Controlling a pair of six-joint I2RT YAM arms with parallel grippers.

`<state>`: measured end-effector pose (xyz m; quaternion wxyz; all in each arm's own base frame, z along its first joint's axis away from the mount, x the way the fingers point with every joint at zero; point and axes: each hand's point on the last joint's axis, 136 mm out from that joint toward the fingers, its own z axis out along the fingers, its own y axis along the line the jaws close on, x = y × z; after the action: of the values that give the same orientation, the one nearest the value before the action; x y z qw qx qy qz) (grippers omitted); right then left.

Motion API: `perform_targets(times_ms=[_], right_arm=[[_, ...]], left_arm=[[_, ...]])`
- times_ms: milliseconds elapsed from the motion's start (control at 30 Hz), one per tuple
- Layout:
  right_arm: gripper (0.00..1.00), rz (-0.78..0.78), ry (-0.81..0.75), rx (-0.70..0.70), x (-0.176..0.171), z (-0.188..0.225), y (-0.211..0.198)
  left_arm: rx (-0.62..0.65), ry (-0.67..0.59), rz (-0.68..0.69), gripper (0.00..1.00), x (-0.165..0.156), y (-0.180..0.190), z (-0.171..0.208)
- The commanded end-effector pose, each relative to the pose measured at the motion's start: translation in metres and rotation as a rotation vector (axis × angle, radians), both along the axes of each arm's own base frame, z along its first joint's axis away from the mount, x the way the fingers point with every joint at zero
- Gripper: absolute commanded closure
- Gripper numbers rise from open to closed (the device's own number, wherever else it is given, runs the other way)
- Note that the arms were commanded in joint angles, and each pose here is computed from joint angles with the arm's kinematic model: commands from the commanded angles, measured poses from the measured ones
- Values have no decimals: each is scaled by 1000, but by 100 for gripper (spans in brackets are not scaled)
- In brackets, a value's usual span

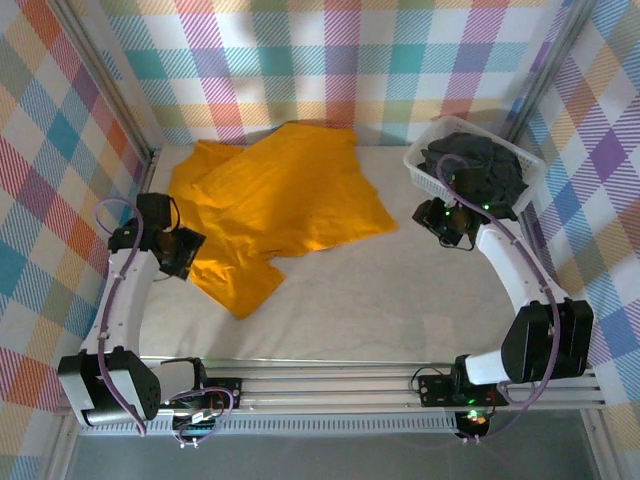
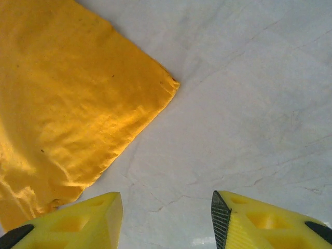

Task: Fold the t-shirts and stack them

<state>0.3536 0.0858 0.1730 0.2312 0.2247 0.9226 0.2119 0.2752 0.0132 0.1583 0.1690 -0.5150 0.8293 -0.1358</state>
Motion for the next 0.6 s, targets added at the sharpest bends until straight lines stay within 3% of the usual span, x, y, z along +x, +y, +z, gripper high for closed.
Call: perform_targets(times_ms=[0, 233, 467, 567], right_arm=[[51, 84, -71, -40, 13, 12, 31], [54, 218, -15, -51, 52, -27, 90], [56, 227, 108, -57, 108, -87, 118], [58, 215, 211, -71, 114, -117, 121]], left_arm=[[23, 17, -42, 41, -6, 1, -14], [-43, 9, -63, 55, 41, -9, -39], [-48, 89, -82, 57, 89, -18, -75], [-56, 123, -84, 57, 103, -18, -90]])
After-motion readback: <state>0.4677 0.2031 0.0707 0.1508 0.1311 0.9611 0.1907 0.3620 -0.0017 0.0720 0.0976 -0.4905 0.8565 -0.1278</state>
